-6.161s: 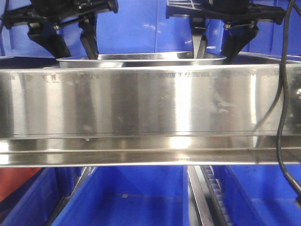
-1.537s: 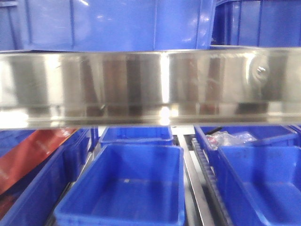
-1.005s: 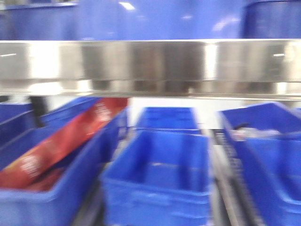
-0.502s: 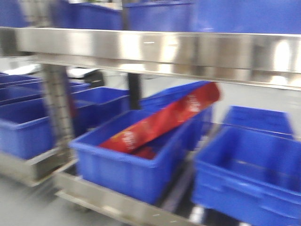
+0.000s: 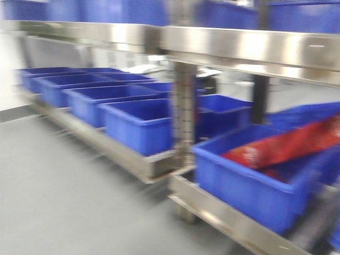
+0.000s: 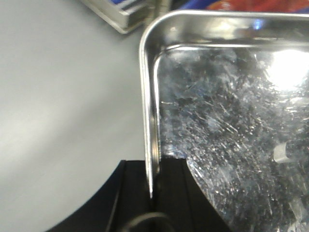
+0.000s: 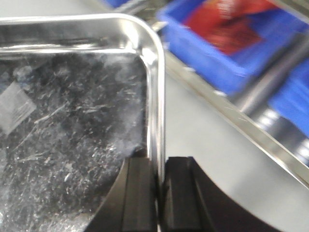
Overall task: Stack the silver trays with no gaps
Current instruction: 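Carry the silver tray with both grippers while the base drives to another shelf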
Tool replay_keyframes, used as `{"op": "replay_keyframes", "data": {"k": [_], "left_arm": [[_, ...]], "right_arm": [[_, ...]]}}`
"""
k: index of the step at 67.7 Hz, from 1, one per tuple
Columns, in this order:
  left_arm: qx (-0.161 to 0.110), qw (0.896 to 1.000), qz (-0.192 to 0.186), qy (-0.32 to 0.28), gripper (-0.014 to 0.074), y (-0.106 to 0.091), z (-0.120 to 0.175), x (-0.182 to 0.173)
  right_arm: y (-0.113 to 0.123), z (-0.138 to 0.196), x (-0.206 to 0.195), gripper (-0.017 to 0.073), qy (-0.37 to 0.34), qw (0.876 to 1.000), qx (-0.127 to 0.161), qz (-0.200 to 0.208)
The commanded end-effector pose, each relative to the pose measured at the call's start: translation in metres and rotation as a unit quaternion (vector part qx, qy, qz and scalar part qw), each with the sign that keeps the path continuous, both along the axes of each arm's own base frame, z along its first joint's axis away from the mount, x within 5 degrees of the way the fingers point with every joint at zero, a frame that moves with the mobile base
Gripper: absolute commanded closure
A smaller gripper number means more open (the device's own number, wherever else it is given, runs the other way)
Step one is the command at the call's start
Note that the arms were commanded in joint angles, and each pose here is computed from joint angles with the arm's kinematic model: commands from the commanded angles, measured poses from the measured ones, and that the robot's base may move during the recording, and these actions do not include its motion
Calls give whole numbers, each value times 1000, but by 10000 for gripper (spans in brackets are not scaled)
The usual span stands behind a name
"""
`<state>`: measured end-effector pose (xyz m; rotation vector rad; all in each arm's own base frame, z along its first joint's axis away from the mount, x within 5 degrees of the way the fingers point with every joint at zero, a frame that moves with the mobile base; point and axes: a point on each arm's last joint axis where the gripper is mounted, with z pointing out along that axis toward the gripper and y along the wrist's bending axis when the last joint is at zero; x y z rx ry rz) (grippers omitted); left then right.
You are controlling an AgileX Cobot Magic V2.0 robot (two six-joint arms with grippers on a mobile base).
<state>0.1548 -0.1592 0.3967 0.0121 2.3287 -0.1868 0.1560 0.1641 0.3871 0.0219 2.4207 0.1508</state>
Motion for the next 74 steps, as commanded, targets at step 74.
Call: {"op": "replay_keyframes", "data": {"k": [74], "left_arm": [[-21,999,-22,-13,610,-5,4,-2]], "right_arm": [[5,6,1,565,-27,999,24,23]]}}
